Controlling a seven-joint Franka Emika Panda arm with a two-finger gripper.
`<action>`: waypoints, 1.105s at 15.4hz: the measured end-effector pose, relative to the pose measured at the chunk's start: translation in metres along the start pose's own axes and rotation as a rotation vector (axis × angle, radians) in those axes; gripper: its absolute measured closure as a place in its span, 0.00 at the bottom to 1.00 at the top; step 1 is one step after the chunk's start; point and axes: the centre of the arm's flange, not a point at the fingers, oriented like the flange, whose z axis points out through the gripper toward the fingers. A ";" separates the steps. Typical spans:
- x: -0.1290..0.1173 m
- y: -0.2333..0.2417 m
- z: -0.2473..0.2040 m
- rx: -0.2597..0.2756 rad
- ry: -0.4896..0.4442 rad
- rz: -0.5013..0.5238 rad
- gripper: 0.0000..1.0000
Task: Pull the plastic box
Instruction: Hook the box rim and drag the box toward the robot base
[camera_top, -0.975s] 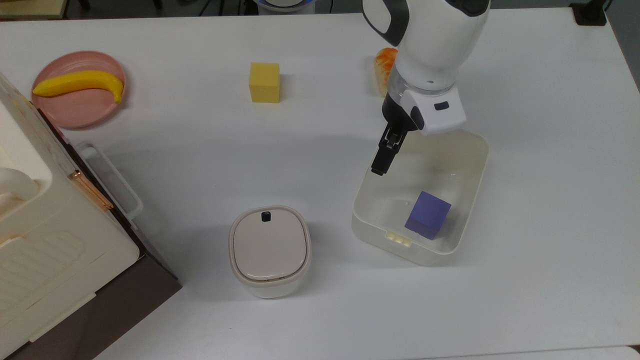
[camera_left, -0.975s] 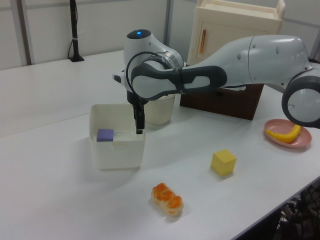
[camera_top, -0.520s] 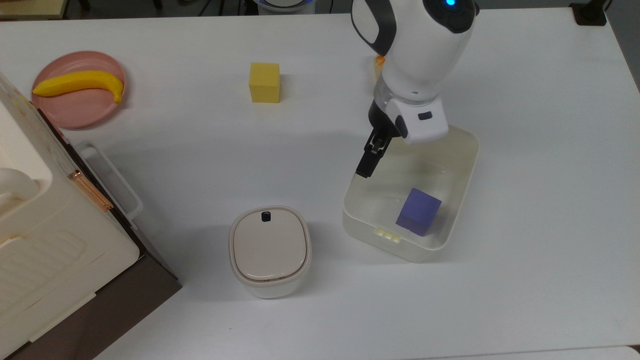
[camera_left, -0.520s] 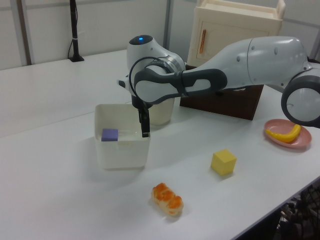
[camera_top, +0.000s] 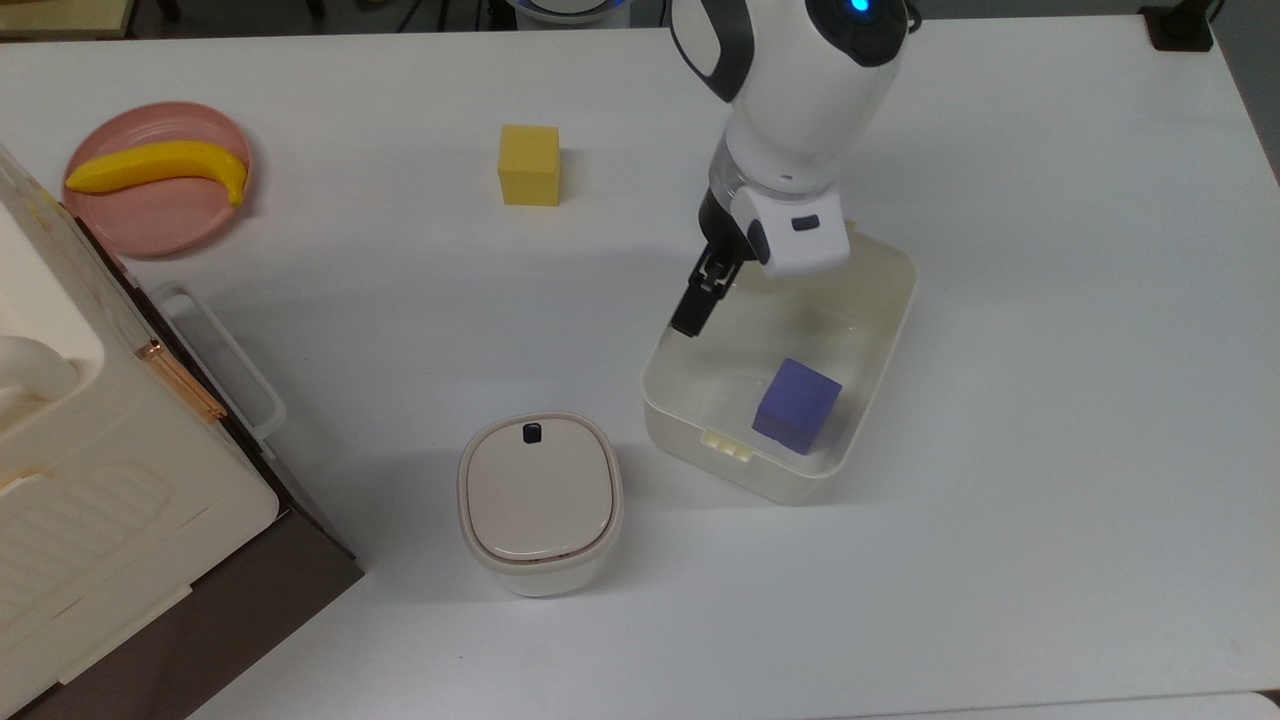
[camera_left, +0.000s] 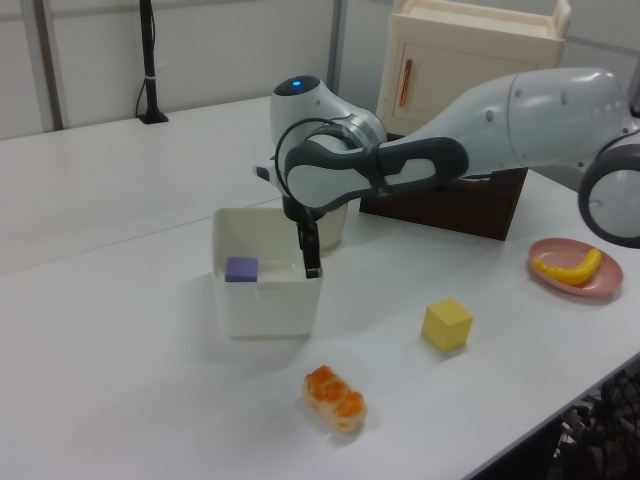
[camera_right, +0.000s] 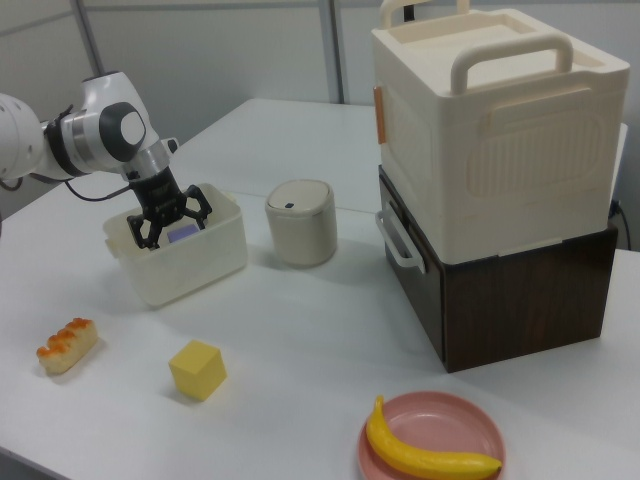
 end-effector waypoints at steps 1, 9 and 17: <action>-0.006 -0.002 -0.001 0.001 -0.006 0.003 0.00; -0.053 -0.005 0.003 0.013 -0.056 0.045 0.00; -0.047 0.000 -0.030 -0.029 -0.006 0.301 0.00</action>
